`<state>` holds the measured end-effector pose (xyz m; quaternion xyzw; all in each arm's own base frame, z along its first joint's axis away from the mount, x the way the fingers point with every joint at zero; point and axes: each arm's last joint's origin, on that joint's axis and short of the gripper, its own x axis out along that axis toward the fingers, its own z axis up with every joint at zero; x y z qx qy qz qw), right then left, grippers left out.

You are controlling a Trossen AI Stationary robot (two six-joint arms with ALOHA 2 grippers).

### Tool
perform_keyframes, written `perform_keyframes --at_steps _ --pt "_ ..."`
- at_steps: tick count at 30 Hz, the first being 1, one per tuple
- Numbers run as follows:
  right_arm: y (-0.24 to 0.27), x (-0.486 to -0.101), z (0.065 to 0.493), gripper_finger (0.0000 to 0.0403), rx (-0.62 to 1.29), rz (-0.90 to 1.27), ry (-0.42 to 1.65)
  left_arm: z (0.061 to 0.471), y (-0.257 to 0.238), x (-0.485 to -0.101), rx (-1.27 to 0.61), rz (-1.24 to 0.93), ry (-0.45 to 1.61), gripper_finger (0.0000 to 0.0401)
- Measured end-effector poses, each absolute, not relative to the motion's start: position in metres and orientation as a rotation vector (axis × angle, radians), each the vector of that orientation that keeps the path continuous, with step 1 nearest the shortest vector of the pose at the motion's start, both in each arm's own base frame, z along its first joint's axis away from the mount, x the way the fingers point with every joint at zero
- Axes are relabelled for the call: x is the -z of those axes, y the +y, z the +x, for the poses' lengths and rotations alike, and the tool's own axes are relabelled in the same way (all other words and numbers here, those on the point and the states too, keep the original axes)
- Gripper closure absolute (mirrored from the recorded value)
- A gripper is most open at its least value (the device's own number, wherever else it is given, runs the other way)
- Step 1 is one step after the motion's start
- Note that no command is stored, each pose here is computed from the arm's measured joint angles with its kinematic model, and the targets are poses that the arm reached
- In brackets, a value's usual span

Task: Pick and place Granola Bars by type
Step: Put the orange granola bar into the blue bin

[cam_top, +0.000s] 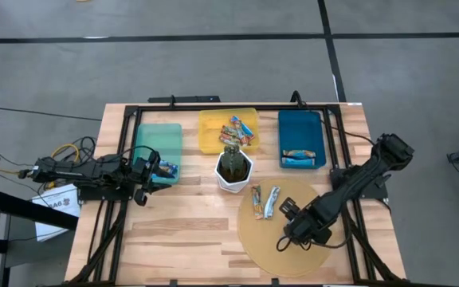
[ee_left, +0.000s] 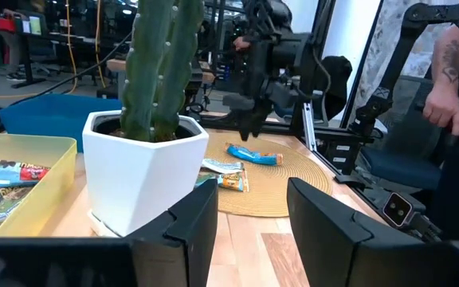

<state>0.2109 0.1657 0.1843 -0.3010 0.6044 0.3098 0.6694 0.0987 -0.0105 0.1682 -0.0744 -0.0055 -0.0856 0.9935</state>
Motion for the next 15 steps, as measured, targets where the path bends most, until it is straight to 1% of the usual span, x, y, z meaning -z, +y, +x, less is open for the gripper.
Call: perform_keyframes --at_steps 5,10,15 --pt "0.165 -0.167 0.211 0.0148 -0.673 -0.688 1.358 0.099 -0.011 -0.168 0.172 -0.149 -0.011 0.0257" --pt "0.164 -0.152 0.213 0.0145 -0.652 -0.7 1.353 0.099 -0.011 -0.168 0.172 -0.149 -0.011 0.0257" --pt "0.168 -0.14 0.217 0.0145 -0.674 -0.725 1.36 0.099 -0.011 -0.168 0.171 -0.149 -0.007 0.0257"
